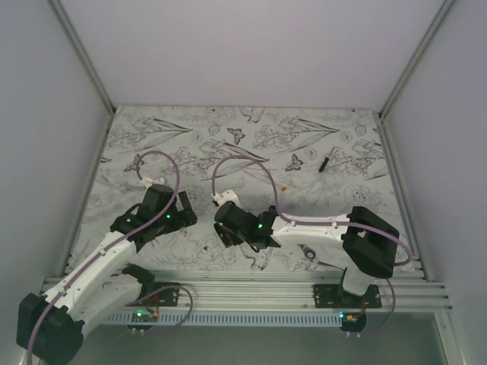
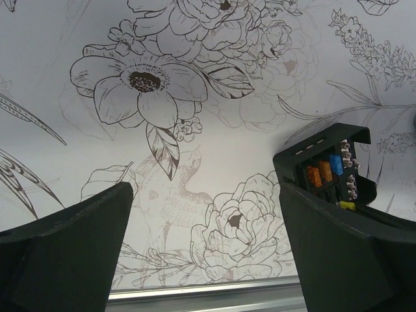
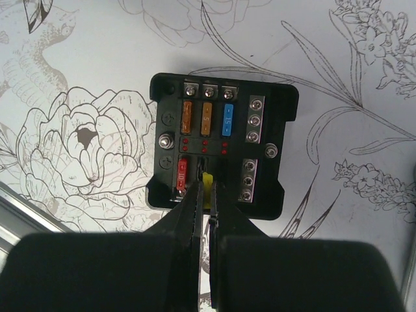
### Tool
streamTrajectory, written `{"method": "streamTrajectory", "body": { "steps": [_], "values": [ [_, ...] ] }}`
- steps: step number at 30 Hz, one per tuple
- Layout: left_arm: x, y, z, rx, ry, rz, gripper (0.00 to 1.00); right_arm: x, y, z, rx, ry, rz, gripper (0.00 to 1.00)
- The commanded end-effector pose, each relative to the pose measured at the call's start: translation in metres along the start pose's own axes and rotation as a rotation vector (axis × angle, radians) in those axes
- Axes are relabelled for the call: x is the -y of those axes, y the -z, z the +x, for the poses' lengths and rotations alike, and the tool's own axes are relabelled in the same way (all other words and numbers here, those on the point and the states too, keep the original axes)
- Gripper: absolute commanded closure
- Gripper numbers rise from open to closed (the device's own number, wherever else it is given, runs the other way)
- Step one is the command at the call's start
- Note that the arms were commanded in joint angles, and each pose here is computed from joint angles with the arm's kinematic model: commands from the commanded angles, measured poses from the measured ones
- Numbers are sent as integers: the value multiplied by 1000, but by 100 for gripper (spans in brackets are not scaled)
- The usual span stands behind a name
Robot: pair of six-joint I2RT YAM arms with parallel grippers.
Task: Snap on the fuse box
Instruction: Install the fuse at the fuse box base.
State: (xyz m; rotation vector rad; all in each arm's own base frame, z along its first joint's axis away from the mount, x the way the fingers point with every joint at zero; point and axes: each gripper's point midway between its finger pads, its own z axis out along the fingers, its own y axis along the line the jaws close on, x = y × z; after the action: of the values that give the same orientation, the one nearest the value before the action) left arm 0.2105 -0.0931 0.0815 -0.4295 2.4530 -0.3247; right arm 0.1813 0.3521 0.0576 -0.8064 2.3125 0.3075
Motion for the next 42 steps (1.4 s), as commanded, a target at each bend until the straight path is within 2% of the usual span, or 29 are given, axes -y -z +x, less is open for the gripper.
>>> {"method": "streamTrajectory", "body": {
  "steps": [1,15,42],
  "values": [
    [-7,0,9,-42,21,-18,0,-9,-5,-12,48,-33,10,100],
    [-7,-1,10,-51,37,-16,0,-10,-10,-8,53,-43,15,100],
    [-7,-1,11,-58,42,-11,0,-5,-16,11,-21,-42,48,100]
  ]
}}
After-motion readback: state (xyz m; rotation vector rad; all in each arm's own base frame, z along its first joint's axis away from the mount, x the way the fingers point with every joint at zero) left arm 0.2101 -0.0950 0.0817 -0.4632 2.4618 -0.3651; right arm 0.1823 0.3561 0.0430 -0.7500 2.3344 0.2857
